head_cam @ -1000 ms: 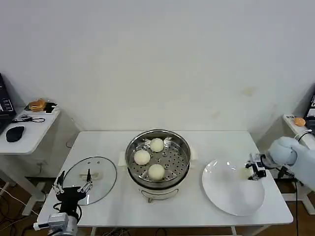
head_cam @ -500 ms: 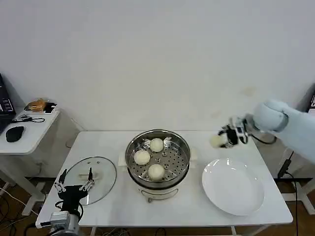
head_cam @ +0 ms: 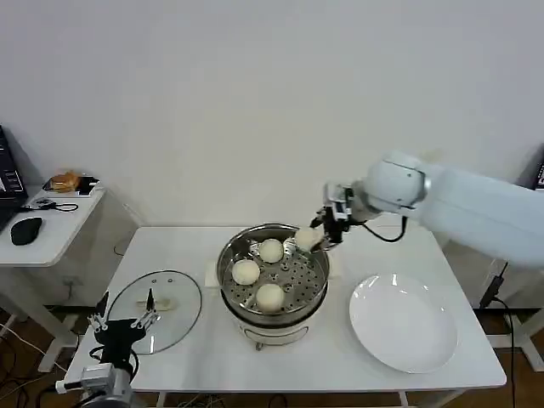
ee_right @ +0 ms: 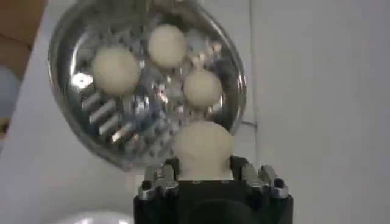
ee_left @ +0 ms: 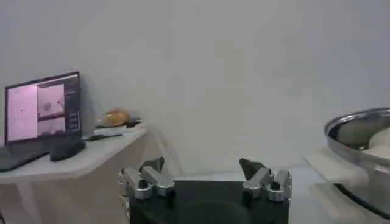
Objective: Take steamed baozi put them in steamer then cover it.
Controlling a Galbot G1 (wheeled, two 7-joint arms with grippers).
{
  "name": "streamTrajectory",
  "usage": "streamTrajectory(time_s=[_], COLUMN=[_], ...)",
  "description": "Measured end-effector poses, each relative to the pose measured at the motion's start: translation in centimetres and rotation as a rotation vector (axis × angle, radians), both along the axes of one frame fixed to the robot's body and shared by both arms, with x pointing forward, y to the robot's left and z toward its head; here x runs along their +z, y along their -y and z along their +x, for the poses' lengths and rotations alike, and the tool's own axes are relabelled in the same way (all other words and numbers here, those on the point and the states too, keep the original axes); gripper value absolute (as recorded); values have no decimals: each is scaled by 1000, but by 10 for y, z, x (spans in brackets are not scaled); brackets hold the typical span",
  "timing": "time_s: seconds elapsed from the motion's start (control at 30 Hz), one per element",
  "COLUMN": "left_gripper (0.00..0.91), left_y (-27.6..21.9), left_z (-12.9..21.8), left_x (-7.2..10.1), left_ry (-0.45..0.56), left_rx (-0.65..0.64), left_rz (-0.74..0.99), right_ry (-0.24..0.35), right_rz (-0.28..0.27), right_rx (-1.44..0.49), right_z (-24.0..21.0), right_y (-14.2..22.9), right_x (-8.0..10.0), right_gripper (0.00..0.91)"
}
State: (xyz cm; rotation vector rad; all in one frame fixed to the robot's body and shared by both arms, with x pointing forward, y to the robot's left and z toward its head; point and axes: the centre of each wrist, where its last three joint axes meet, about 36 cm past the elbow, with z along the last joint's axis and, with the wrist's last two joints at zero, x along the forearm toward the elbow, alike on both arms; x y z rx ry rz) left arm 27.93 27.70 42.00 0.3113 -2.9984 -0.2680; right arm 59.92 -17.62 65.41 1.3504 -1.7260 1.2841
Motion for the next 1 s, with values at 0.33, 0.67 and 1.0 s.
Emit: streamTrajectory(time_s=[0.33,0.67,1.0], left_gripper=[907,907,907], left_y=[-5,-6,-8], left_z=[1,2,2], left_x=[-1,-3,-3], left_ry=[-2,-7,-9], left_rx=[5,5,9], left_rz=[7,8,8], right_ry=[-73,-96,-98], right_rz=[-43,-67,-86], right_rx=[-70,-100,-106], right_z=[9,16,20], right_y=[-18,-27,-34], right_x=[-42,-66,-81], right_gripper=[574,574,574])
